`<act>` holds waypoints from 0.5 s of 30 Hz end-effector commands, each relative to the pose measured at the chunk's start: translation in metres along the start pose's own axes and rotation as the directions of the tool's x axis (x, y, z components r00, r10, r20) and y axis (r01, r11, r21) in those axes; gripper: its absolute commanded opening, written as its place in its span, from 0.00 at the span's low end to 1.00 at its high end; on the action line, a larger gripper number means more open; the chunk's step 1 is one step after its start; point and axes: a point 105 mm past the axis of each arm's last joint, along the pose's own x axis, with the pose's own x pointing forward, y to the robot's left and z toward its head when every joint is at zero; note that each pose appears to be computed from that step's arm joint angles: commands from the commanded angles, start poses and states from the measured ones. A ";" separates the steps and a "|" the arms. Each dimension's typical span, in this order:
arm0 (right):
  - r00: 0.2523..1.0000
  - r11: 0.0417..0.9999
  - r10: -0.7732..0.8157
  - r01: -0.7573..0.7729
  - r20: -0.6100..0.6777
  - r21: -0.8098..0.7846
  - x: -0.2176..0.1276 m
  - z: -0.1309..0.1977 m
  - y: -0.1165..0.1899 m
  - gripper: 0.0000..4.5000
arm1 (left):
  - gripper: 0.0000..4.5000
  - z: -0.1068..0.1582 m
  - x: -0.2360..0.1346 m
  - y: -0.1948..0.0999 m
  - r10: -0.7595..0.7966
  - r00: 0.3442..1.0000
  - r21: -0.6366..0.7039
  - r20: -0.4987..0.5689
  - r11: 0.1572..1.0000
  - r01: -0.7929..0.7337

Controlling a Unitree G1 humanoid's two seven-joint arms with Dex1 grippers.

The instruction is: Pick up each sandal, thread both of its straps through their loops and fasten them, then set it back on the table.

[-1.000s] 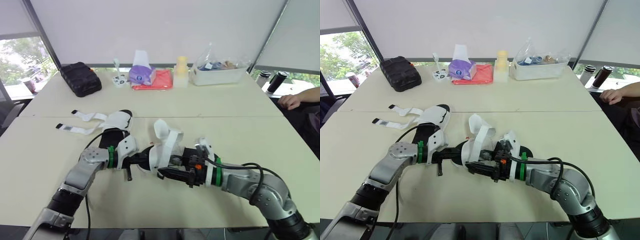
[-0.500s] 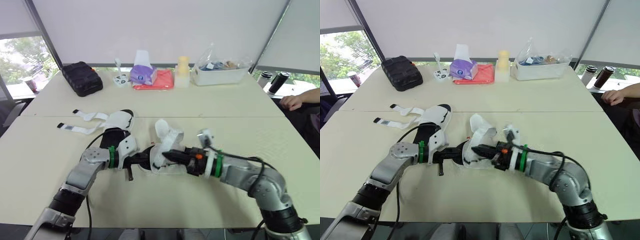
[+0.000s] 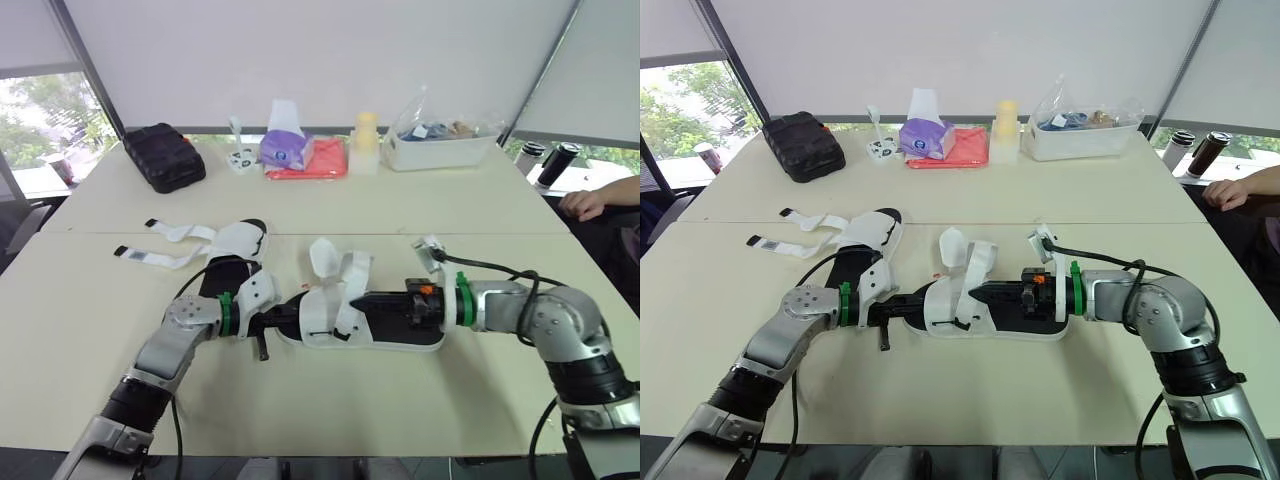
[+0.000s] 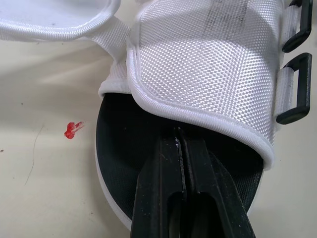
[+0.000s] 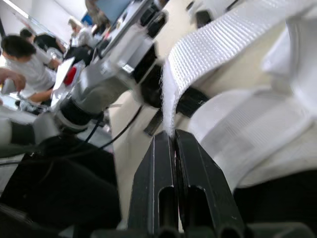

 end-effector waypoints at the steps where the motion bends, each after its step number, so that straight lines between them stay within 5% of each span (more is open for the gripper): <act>1: 0.997 0.999 0.018 -0.015 0.069 -0.045 -0.005 0.026 -0.001 0.01 | 0.00 -0.013 -0.003 -0.003 0.014 0.999 -0.025 -0.048 1.000 -0.015; 9: 0.992 0.993 -0.087 0.079 -0.094 -0.088 -0.007 0.006 -0.024 0.01 | 0.00 -0.014 -0.004 -0.006 0.026 0.999 -0.030 -0.046 0.999 -0.027; 15: 0.996 0.993 -0.056 0.048 -0.070 -0.106 0.002 -0.002 -0.017 0.01 | 0.00 -0.014 -0.004 -0.006 0.033 0.998 -0.033 -0.045 0.999 -0.035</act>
